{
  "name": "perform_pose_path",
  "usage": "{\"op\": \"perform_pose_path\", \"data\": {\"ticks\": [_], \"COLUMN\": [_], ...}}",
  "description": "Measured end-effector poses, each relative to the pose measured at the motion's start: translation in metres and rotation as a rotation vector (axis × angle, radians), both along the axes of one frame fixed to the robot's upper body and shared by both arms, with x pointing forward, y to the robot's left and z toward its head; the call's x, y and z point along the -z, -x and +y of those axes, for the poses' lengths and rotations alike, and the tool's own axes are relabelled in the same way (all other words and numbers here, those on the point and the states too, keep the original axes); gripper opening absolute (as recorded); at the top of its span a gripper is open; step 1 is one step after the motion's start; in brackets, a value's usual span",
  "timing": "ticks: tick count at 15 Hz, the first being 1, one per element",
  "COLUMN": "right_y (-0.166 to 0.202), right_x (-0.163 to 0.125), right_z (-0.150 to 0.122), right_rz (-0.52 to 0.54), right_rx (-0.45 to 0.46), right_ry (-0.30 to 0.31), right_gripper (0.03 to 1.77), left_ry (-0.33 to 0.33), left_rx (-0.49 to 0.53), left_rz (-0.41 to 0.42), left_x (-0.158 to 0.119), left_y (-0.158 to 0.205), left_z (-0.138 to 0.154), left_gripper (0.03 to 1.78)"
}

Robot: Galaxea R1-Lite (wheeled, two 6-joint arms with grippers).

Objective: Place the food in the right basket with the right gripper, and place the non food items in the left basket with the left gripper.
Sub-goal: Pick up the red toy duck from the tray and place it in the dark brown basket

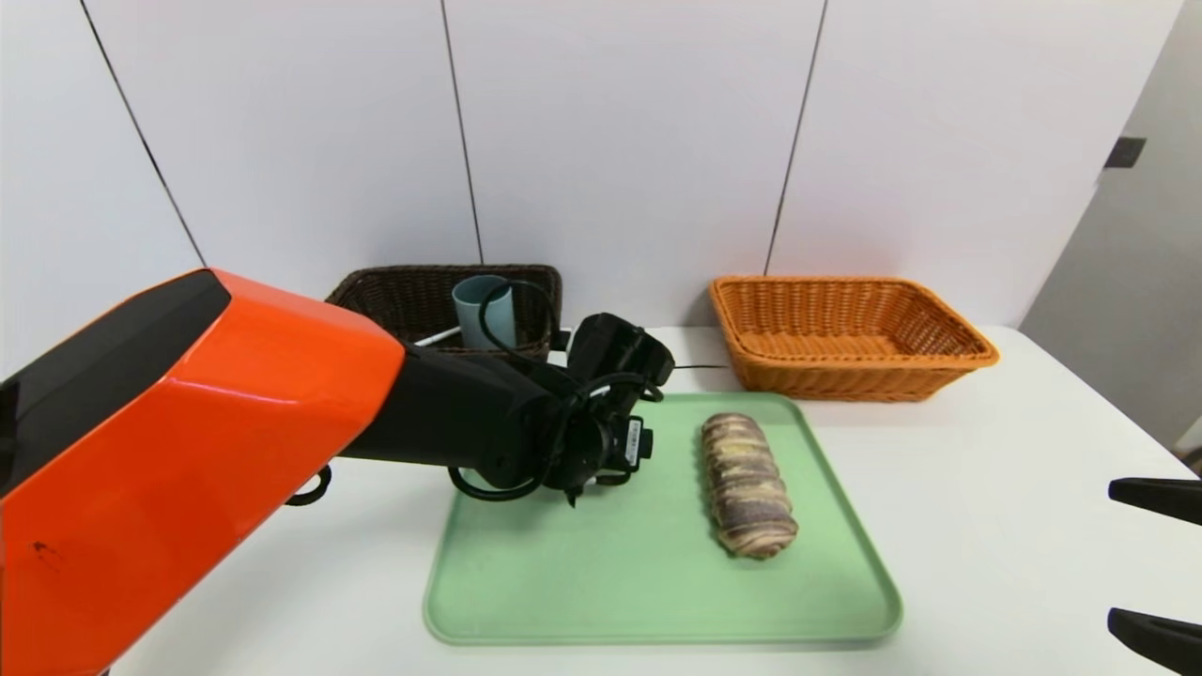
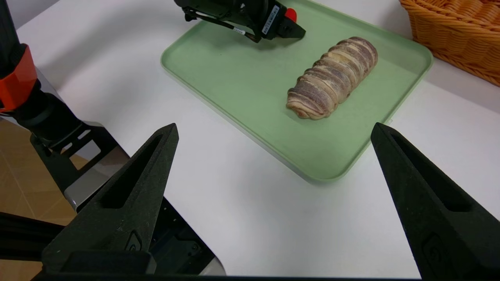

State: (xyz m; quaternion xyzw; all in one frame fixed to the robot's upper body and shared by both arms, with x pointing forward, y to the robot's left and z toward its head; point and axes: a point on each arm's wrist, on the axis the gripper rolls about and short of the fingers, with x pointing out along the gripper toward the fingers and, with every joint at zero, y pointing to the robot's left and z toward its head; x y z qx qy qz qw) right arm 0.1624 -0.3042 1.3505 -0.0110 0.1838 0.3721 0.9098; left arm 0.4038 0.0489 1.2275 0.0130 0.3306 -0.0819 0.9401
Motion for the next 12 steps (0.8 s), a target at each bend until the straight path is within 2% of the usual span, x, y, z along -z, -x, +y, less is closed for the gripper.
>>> {"op": "perform_pose_path", "data": {"ticks": [2, 5, 8, 10, 12], "right_y": [0.0, -0.001, -0.001, -0.002, -0.002], "right_x": [0.0, 0.0, -0.001, -0.002, -0.002], "right_z": [0.0, 0.0, 0.001, 0.001, 0.001], "right_rz": [0.001, 0.0, -0.001, -0.002, -0.001], "right_rx": [0.0, -0.001, -0.002, -0.003, -0.004], "right_ry": [0.001, 0.0, 0.0, -0.001, -0.001], "right_gripper": [1.7, 1.7, 1.7, 1.7, 1.7], "left_ry": [-0.002, -0.009, -0.013, -0.012, -0.001], "left_rx": [0.0, 0.003, 0.006, 0.009, 0.012], "left_rz": [0.003, 0.004, 0.004, -0.001, -0.014], "left_x": [0.002, 0.002, 0.0, -0.005, -0.015], "left_y": [-0.001, -0.001, 0.001, 0.003, 0.006], "left_z": [0.0, 0.0, 0.001, 0.003, 0.005], "left_gripper": [1.66, 1.2, 0.87, 0.75, 0.75]}}
